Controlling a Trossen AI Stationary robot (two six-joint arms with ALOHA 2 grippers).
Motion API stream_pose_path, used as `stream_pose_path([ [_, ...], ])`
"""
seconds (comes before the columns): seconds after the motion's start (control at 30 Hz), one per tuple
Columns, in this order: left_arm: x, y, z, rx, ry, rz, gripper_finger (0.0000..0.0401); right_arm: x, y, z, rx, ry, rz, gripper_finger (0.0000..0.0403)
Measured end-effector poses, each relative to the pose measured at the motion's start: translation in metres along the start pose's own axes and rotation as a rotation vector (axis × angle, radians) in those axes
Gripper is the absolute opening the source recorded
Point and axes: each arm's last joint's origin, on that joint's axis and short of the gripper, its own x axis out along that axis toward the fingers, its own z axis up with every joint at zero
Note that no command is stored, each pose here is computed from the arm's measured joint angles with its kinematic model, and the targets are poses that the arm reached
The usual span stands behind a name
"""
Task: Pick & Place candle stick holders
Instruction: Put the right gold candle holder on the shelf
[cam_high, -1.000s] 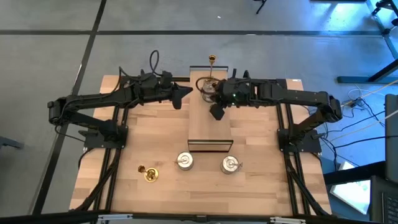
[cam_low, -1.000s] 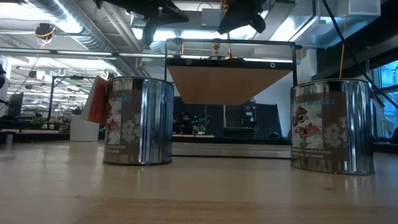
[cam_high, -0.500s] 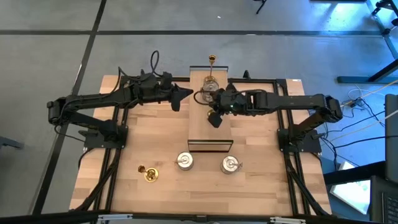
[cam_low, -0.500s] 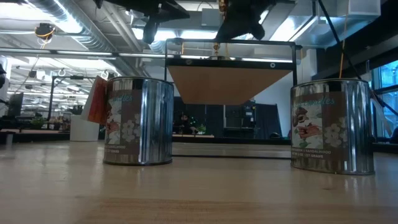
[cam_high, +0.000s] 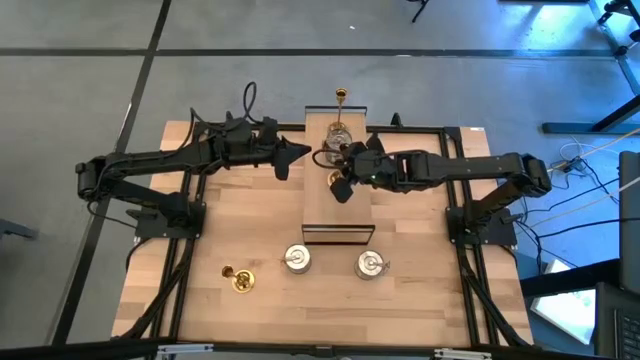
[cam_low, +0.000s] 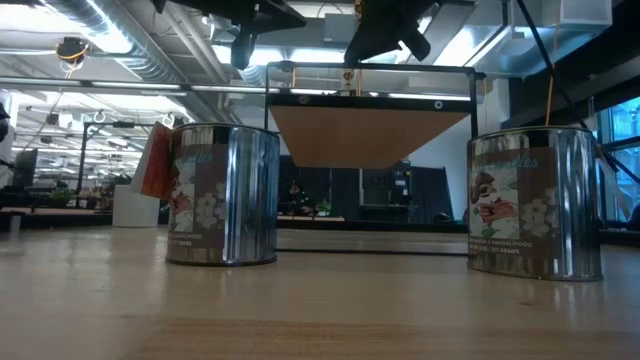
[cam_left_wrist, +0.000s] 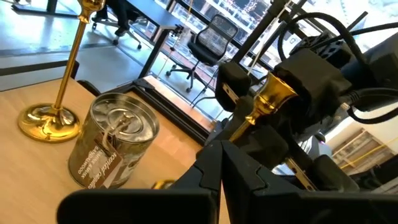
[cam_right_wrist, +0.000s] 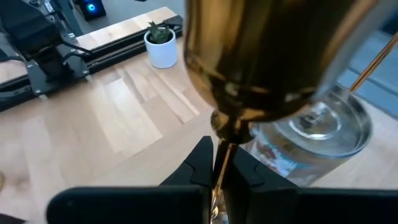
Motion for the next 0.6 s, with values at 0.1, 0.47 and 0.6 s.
stream_pose_path([
  [0.1,0.0000,0.0002,0.0001,0.001,0.000,0.001,0.0002,0.0012,-0.0026,0.0000,0.034,0.007,-0.011,0.0014],
  [0.47,0.0000,0.0002,0.0001,0.010,-0.001,0.001,0.0002,0.0036,-0.0086,0.0006,0.060,0.010,-0.052,0.0014],
  [0.6,0.0000,0.0002,0.0001,0.010,-0.001,0.001,0.0002,0.0066,-0.0096,0.0005,0.058,0.013,-0.058,0.0014],
])
